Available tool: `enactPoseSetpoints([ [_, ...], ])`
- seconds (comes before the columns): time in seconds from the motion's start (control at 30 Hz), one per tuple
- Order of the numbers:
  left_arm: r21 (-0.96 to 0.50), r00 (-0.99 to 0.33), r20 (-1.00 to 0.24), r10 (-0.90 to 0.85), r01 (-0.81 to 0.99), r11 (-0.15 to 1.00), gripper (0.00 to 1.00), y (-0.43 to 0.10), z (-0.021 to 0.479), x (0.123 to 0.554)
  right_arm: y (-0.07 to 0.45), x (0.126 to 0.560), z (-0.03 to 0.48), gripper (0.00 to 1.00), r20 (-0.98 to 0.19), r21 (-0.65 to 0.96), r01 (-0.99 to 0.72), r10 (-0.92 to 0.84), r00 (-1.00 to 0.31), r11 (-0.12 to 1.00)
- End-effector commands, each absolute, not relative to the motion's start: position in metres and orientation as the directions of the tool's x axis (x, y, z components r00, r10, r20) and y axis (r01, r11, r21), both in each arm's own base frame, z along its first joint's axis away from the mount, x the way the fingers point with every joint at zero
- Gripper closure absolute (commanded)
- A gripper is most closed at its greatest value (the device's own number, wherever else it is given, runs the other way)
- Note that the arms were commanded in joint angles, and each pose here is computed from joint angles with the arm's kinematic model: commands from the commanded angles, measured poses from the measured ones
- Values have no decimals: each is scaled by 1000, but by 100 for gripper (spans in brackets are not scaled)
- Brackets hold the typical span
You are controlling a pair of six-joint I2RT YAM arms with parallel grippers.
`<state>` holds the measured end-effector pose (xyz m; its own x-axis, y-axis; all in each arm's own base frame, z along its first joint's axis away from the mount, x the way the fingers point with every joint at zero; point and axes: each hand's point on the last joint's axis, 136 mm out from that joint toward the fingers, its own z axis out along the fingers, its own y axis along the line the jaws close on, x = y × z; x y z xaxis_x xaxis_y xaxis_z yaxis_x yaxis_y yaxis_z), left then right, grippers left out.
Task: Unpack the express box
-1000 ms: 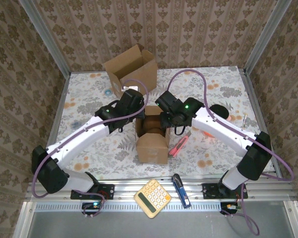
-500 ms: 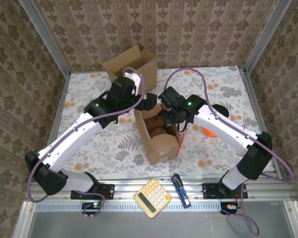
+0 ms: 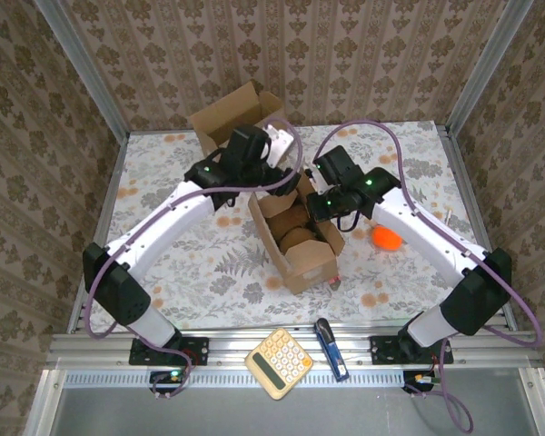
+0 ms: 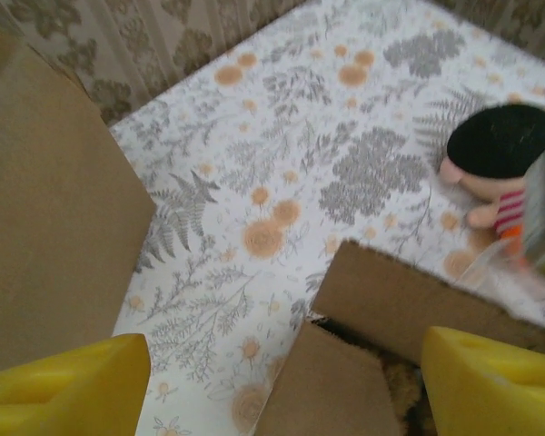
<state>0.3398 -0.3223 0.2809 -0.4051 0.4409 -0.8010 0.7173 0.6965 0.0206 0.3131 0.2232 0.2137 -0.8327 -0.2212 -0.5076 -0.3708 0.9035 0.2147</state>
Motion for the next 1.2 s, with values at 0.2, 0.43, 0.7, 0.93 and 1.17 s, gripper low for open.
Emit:
enactPoseSetpoints([
  [0.2, 112, -252, -767, 590, 853, 510, 19, -330, 251, 287, 243, 320, 242, 100, -578, 388, -422, -140, -804, 819],
  [0.43, 380, -191, -630, 753, 769, 513, 15, -320, 229, 288, 246, 321, 238, 100, -564, 428, -412, -118, -817, 804],
  [0.7, 558, -217, -500, 838, 659, 504, 13, -296, 209, 305, 247, 319, 237, 100, -559, 439, -411, -116, -821, 799],
  [0.93, 505, -264, -502, 823, 683, 528, 16, -290, 191, 302, 245, 318, 238, 100, -558, 440, -408, -112, -822, 800],
  [1.17, 551, -279, -523, 806, 611, 569, 28, -279, 197, 316, 245, 317, 237, 100, -557, 444, -408, -112, -823, 798],
])
